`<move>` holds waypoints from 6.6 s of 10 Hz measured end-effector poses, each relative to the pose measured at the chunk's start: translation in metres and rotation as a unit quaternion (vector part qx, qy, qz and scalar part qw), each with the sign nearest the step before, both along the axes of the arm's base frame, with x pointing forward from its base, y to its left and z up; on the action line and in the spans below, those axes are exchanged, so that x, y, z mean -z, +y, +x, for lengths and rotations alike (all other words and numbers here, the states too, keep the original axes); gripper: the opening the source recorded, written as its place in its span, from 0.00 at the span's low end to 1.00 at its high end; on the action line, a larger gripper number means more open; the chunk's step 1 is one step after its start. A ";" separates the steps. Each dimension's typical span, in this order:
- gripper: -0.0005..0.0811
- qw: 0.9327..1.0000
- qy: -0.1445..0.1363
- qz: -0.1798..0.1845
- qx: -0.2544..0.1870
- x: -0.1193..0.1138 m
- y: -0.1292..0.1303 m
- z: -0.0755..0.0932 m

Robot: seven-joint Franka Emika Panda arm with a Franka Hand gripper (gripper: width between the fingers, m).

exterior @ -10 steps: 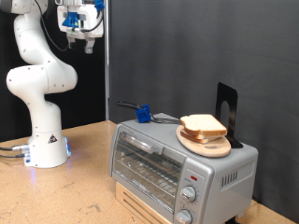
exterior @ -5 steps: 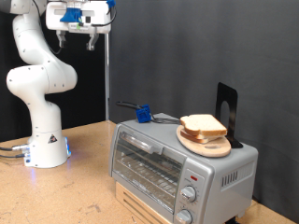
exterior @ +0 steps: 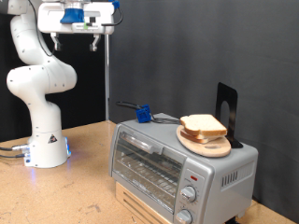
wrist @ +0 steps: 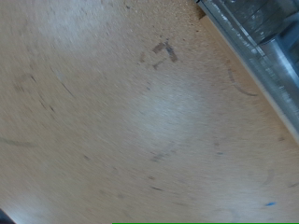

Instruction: Make a piece of toast with the oven

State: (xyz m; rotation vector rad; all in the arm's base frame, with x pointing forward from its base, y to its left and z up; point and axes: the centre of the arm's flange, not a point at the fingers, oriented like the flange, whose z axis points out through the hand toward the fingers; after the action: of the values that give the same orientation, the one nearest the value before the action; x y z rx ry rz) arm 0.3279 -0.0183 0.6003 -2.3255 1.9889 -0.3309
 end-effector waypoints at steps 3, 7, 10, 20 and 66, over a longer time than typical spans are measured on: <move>1.00 0.985 -0.064 -0.027 -0.158 0.008 -0.010 0.025; 1.00 0.974 -0.033 0.050 -0.220 0.000 -0.014 0.023; 1.00 0.939 -0.020 0.064 -0.337 0.008 -0.015 0.061; 1.00 0.933 0.029 0.162 -0.321 0.039 -0.003 0.103; 1.00 0.973 0.186 -0.049 -0.131 0.396 -0.100 0.145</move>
State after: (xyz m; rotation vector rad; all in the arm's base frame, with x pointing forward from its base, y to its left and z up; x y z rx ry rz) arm 0.4727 -0.1179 0.2040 -2.8474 1.7956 0.0295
